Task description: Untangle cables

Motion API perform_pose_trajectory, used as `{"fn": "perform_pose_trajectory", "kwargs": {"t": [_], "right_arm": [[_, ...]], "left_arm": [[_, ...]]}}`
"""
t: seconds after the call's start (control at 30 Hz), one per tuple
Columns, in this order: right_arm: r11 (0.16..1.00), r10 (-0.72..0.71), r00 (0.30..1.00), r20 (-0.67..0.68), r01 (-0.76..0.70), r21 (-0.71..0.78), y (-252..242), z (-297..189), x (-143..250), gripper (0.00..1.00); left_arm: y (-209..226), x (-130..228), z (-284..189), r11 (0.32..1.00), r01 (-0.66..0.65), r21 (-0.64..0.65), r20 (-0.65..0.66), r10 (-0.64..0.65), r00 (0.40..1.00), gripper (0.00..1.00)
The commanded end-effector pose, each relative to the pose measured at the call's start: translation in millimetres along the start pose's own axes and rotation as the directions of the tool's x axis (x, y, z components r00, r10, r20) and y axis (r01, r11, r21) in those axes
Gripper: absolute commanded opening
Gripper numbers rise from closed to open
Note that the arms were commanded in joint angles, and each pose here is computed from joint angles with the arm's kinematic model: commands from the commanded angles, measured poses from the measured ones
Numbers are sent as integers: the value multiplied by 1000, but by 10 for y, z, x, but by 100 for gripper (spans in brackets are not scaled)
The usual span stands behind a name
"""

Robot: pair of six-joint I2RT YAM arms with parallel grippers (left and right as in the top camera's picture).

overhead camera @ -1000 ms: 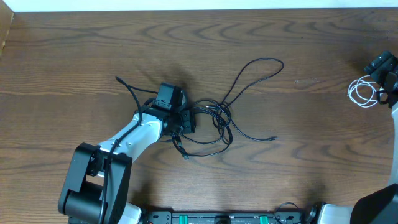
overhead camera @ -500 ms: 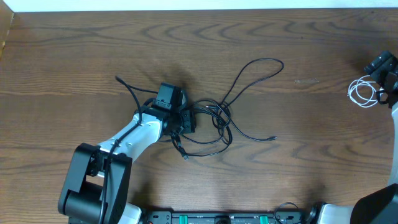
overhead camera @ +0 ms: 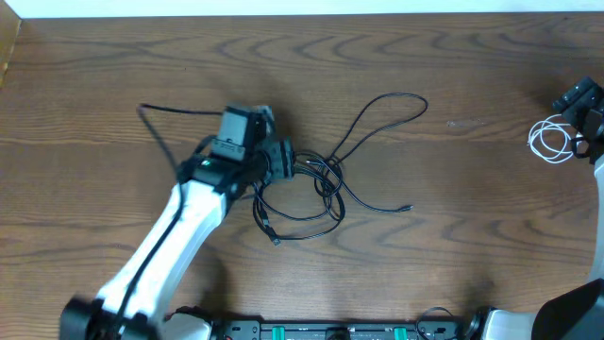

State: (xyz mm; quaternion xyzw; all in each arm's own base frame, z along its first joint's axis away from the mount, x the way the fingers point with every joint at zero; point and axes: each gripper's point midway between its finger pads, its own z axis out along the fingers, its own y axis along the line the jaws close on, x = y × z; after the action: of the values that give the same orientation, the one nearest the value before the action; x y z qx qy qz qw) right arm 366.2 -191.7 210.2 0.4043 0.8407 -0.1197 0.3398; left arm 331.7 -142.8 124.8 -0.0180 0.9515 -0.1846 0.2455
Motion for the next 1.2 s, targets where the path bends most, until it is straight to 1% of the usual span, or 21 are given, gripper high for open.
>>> {"fn": "perform_pose_trajectory", "kwargs": {"t": [0.0,0.1,0.23,0.37,0.6,0.83,1.17], "right_arm": [[1000,-5,1000,-7,5,8,-21,28,15,99],[1000,-5,1000,-7,5,8,-21,28,15,99],[1000,-6,1000,-7,6,8,-21,28,16,99],[1000,-6,1000,-7,6,8,-22,28,17,99],[1000,-5,1000,-7,6,8,-21,28,16,99],[1000,-5,1000,-7,6,8,-21,28,16,99],[1000,-6,1000,-7,6,8,-22,28,17,99]], "left_arm": [[-26,-54,-157,1000,22,2,36,-22,999,70],[-43,49,-172,1000,20,-2,1,-20,1000,70],[-61,281,-107,1000,1,-20,-82,-3,997,70],[-130,492,0,999,-35,-20,-147,32,989,70],[-229,743,244,996,-87,-22,-240,80,968,70],[-170,903,479,994,-98,-48,-309,79,948,70],[-107,1069,643,991,-111,-74,-370,76,926,70]]}}
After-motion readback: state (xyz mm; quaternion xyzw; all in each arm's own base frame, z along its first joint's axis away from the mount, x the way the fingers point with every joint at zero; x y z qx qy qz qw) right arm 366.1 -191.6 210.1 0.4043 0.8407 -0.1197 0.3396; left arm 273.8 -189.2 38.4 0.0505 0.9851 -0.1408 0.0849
